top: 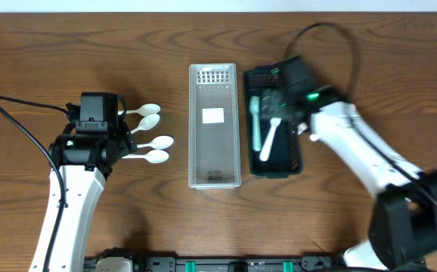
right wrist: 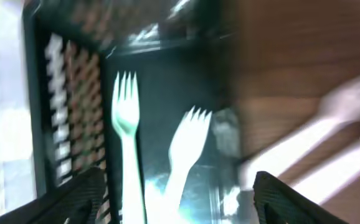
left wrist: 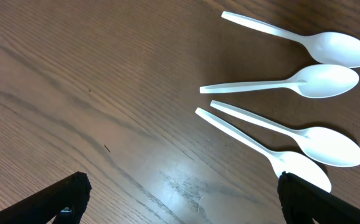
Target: Pack container
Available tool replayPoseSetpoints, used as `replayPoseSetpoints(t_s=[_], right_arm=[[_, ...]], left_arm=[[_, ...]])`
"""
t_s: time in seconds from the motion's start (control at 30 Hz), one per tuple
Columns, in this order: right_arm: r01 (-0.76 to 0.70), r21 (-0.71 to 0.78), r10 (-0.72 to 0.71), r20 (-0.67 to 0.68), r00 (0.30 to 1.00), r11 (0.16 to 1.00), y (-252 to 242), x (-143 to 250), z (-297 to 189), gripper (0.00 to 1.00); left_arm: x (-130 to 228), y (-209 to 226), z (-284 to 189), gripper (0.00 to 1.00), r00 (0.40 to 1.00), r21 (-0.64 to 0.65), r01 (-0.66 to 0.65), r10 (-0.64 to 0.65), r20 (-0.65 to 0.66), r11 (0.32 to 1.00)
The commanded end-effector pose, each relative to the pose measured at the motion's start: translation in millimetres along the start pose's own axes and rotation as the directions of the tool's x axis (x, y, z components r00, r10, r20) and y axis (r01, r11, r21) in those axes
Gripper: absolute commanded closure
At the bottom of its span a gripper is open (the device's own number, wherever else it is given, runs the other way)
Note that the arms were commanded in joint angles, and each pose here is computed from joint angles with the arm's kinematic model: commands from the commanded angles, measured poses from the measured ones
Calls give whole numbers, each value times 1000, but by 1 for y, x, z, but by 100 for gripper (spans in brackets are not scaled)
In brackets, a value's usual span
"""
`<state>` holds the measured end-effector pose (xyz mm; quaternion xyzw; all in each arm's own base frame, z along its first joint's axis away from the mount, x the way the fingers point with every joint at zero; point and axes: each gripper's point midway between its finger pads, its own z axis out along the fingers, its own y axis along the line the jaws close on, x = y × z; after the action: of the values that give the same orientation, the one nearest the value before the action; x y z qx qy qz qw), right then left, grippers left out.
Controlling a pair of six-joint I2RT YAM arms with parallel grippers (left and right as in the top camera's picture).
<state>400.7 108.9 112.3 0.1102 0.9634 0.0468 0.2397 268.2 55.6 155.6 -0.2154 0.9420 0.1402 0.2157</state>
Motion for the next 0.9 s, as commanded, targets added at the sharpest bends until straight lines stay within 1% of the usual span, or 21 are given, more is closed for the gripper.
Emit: replayPoseSetpoints(t_s=[0.0, 0.03, 0.13, 0.23, 0.33, 0.47, 0.63, 0.7, 0.87], right_arm=[[-272, 90, 268, 51, 962, 958, -64, -28, -10, 27], [-321, 117, 319, 37, 947, 940, -81, -27, -7, 26], [-380, 138, 385, -4, 923, 915, -105, -23, 2, 26], [-381, 230, 385, 30, 922, 895, -131, -23, 3, 23], [-412, 288, 414, 59, 909, 864, -149, -22, 3, 25], [-423, 306, 440, 12, 898, 853, -152, -11, 13, 29], [-447, 355, 492, -41, 870, 821, -156, 8, 42, 29], [-445, 352, 493, -57, 868, 824, -155, 11, 58, 29], [-447, 338, 500, -86, 861, 828, -152, 16, 76, 31]], left_arm=[[-4, 1, -2, 2, 1000, -4, 1, -1, 8, 1000], [-4, 1, -2, 2, 1000, -4, 1, -1, 8, 1000], [-4, 1, -2, 2, 1000, -4, 1, -1, 8, 1000], [-4, 1, -2, 2, 1000, -4, 1, -1, 8, 1000], [-4, 1, -2, 2, 1000, -4, 1, -1, 8, 1000], [-4, 1, -2, 2, 1000, -4, 1, -1, 8, 1000], [-4, 1, -2, 2, 1000, -4, 1, -1, 8, 1000], [-4, 1, -2, 2, 1000, -4, 1, -1, 8, 1000], [-4, 1, -2, 2, 1000, -4, 1, -1, 8, 1000]])
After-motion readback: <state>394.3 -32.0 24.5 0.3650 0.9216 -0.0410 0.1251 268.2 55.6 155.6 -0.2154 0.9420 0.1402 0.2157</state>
